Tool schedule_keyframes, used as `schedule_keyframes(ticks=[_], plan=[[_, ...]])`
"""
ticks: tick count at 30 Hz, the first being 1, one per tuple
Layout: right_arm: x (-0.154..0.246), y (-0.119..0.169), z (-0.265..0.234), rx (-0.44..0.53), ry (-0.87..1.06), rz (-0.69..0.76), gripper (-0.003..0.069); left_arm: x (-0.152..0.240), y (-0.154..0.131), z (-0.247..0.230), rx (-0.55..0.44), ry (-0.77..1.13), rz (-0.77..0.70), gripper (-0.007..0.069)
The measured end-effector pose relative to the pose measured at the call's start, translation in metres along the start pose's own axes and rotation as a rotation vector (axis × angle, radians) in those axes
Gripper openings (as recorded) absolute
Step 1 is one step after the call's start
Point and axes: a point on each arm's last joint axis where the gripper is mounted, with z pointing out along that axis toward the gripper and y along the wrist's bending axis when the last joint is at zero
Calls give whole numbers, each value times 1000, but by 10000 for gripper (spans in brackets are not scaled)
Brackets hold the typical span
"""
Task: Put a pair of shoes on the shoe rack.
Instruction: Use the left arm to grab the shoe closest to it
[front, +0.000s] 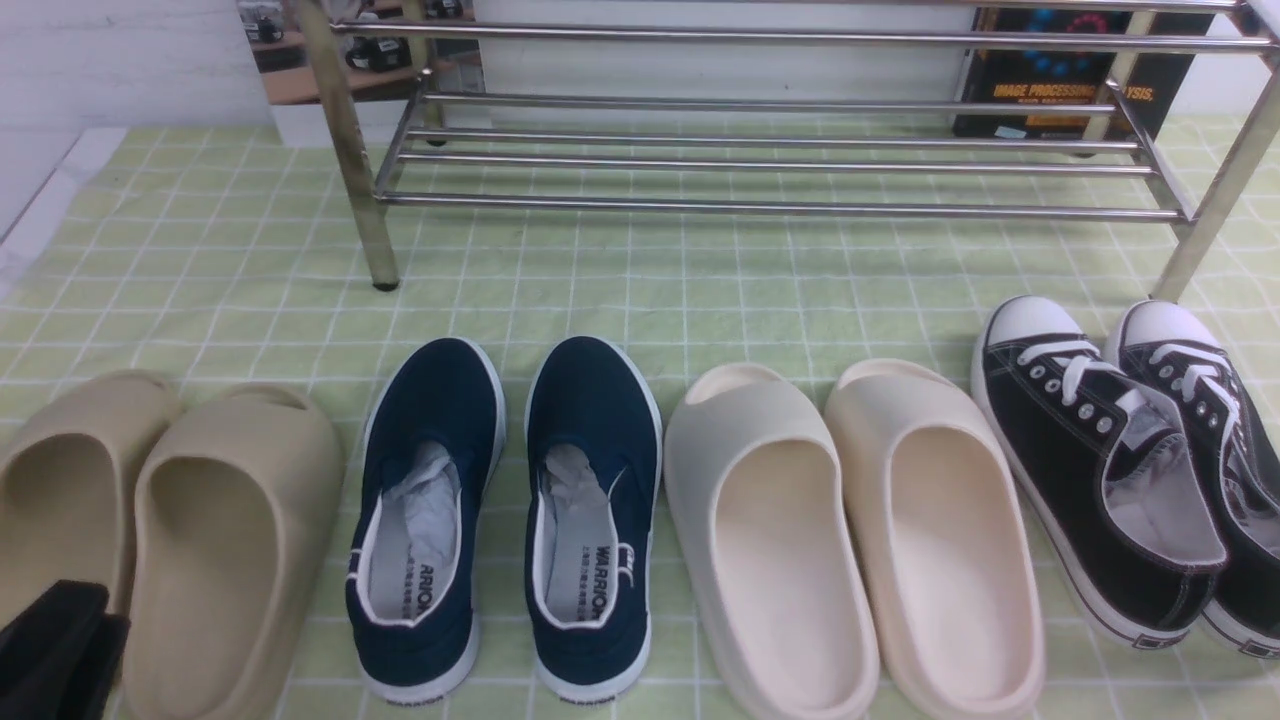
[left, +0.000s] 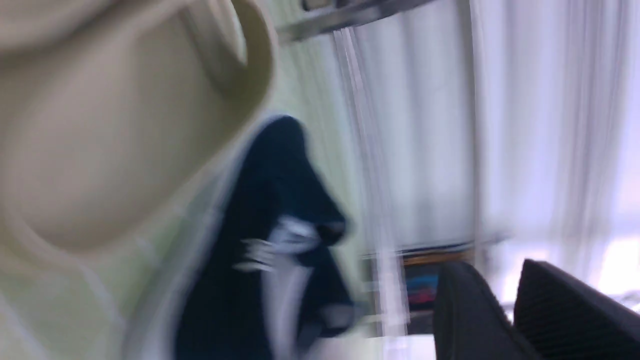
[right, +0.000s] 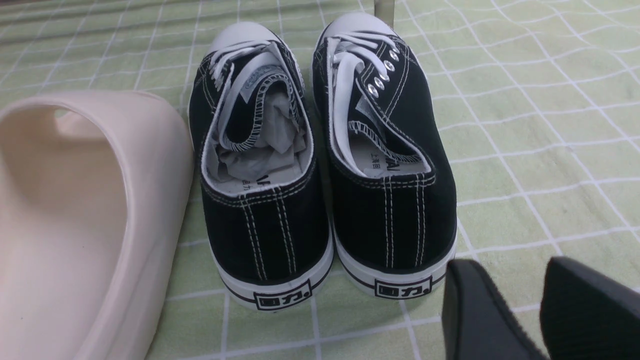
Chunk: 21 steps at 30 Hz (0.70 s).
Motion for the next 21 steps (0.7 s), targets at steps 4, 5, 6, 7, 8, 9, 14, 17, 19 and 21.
schedule_keyframes(ticks=[4,5,6,7,8,9,14,17,19,21], plan=[[0,0,0,0,0,0,239,-1,-1,0,9,-9,10,181],[0,0,0,0,0,0,239,-1,-1,0,9,-8,26,182],[0,0,0,0,0,0,239,-1,-1,0,8,-7,45,182],[0,0,0,0,0,0,239,-1,-1,0,6,-6,71,182],[0,0,0,0,0,0,239,0,0,0,4,-3,93,182],[0,0,0,0,0,0,239,0,0,0,3,-1,105,182],[0,0,0,0,0,0,239,11,-23,-5,30,96,357,183],[0,0,0,0,0,0,239,19,-61,-15,108,139,578,153],[0,0,0,0,0,0,239,23,-88,-21,107,170,751,97],[0,0,0,0,0,0,239,25,-106,-18,32,209,881,37]])
